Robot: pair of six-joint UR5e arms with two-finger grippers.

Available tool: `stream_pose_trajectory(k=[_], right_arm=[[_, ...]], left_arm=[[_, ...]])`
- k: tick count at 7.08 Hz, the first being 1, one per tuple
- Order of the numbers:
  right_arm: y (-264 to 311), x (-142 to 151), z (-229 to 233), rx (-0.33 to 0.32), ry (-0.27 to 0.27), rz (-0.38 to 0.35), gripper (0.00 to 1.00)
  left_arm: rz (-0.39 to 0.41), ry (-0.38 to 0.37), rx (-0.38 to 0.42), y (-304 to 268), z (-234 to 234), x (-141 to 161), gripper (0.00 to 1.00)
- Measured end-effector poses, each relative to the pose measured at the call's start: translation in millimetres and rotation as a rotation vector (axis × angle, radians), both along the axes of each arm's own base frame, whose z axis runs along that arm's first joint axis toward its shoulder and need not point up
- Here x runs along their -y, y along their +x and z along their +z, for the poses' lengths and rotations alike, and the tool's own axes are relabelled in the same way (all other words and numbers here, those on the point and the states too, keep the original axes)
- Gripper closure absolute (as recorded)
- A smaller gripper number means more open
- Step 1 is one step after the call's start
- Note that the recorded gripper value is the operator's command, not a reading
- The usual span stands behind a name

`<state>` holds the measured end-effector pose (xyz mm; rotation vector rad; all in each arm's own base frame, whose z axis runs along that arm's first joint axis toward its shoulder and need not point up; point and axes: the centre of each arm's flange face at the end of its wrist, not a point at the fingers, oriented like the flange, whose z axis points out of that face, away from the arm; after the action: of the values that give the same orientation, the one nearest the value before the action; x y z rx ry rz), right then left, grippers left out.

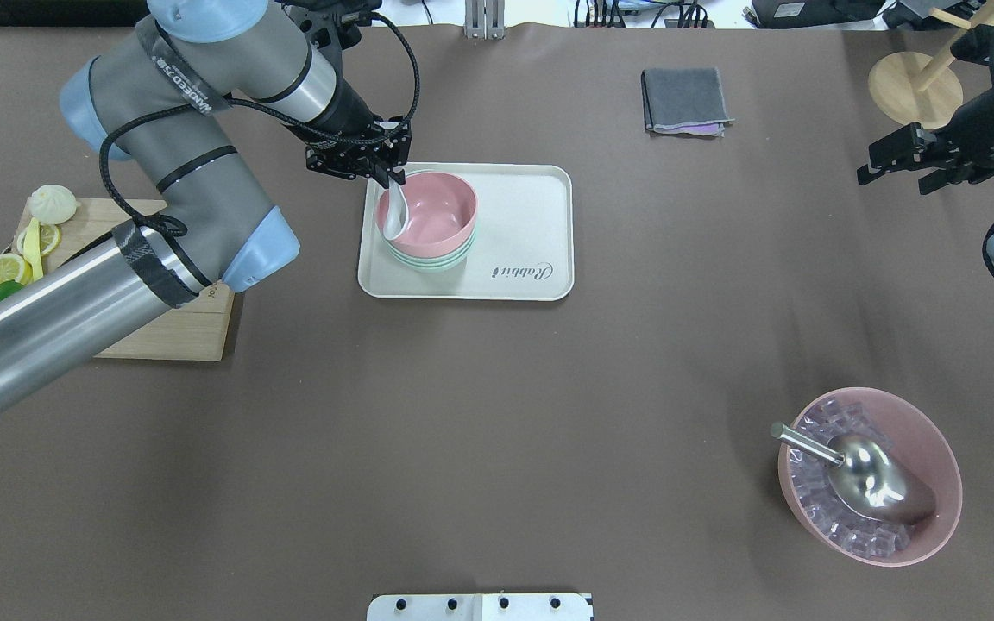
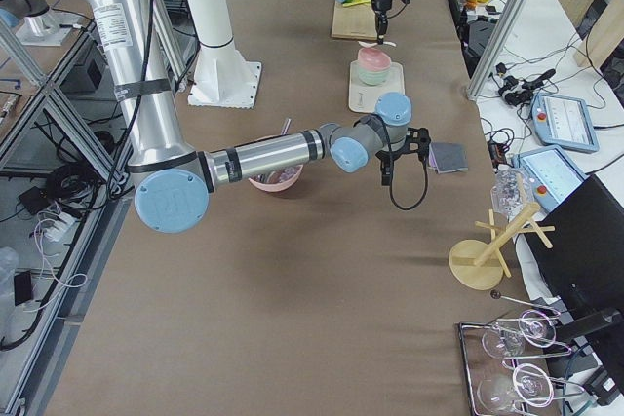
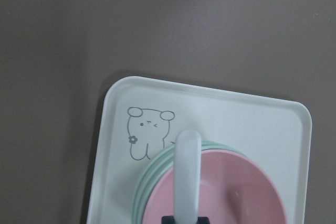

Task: Stack pink bowl on green and place spoon
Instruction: 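Carry the spoon with the left gripper into the pink bowl while the right withdraws, then release the spoon in the pink bowl and withdraw the left arm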

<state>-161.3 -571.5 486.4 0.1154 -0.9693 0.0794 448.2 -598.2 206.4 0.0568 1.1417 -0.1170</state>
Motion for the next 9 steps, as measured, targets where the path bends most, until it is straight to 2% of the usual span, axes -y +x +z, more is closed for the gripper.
stream_pose_trajectory(k=[1,3,5,6,7,9], right_arm=[[4.6,-1.9,4.6,-0.005,0.006,-0.003,0.0],[14.1,-2.3,7.3,-0.006,0.008,0.007,0.0],[31.7,-4.7,18.7,-0.015,0.007,0.02,0.0],[45.5,-8.7,33.0,-0.031,0.023,0.012,0.0],[64.9,-15.3,53.3,-0.054,0.048,-0.003,0.0],[101.1,-27.2,100.8,-0.104,0.094,-0.049,0.0]], left_arm=[[0.005,0.013,-0.01,6.7,2.4,-2.6,0.02],[0.003,0.015,-0.013,8.2,8.7,-1.3,0.02],[-0.021,-0.015,0.024,-19.8,54.0,6.0,0.02],[-0.024,0.0,0.052,-64.1,98.2,9.5,0.02],[-0.003,0.05,0.085,-126.2,150.9,7.9,0.02],[0.068,0.194,0.195,-260.2,271.0,-6.9,0.02]])
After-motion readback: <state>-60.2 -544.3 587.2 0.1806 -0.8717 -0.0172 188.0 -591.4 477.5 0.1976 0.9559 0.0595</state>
